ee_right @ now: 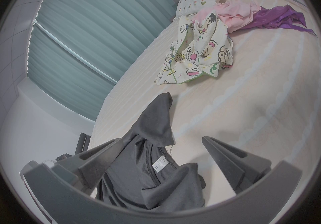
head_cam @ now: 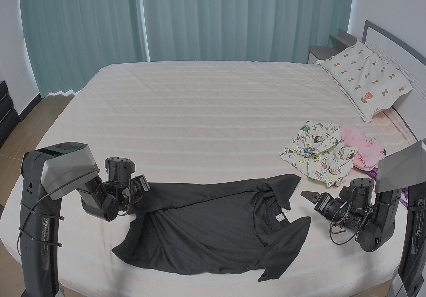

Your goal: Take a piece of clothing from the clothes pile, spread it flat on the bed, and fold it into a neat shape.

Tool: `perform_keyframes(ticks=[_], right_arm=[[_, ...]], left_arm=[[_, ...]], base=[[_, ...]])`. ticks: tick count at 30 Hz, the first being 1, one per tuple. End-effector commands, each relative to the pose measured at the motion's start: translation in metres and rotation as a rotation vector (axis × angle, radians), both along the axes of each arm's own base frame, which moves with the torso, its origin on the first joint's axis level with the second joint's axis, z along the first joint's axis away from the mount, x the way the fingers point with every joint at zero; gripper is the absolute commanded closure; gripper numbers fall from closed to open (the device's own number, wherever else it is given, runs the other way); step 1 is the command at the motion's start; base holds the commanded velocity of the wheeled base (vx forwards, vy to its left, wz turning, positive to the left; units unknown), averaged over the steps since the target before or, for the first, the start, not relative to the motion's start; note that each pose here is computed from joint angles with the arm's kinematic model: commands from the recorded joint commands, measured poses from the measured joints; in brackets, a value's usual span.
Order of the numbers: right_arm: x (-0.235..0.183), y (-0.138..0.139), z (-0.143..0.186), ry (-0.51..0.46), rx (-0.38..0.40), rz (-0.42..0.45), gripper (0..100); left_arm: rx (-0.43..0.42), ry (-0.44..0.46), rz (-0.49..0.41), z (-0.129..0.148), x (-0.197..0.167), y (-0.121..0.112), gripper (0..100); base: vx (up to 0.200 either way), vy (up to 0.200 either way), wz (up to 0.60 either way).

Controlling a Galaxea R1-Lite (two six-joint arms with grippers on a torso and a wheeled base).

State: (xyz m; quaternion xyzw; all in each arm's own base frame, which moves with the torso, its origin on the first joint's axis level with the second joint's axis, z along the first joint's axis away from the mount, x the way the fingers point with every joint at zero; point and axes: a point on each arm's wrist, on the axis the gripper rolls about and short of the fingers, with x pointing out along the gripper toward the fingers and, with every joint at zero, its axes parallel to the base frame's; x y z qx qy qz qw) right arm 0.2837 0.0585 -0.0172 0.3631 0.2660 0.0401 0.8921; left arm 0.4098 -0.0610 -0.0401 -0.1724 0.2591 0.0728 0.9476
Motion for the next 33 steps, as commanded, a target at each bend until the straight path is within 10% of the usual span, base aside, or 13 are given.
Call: perform_keyframes(ticks=[1,9,10,20,33], right_arm=[[0.006,0.001,0.006,-0.044,0.003,0.0,0],[0.027,0.02,0.01,-0.097,0.015,0.052,0],[0.028,0.021,0.009,-0.096,0.015,0.055,0],[0.068,0.058,0.0,-0.003,0.02,0.119,0],[0.094,0.081,-0.026,0.159,-0.06,0.086,0]], left_arm=[[-0.037,-0.128,0.116,0.028,0.017,0.009,100],[-0.031,-0.099,0.143,0.023,0.014,0.022,100],[-0.031,-0.096,0.143,0.023,0.013,0.022,0],[-0.065,-0.092,0.158,0.021,0.011,0.021,0],[-0.341,-0.063,0.217,0.059,-0.079,0.025,0]], base=[[0.0,0.0,0.0],[0.0,0.0,0.0],[0.0,0.0,0.0],[0.0,0.0,0.0],[0.0,0.0,0.0]])
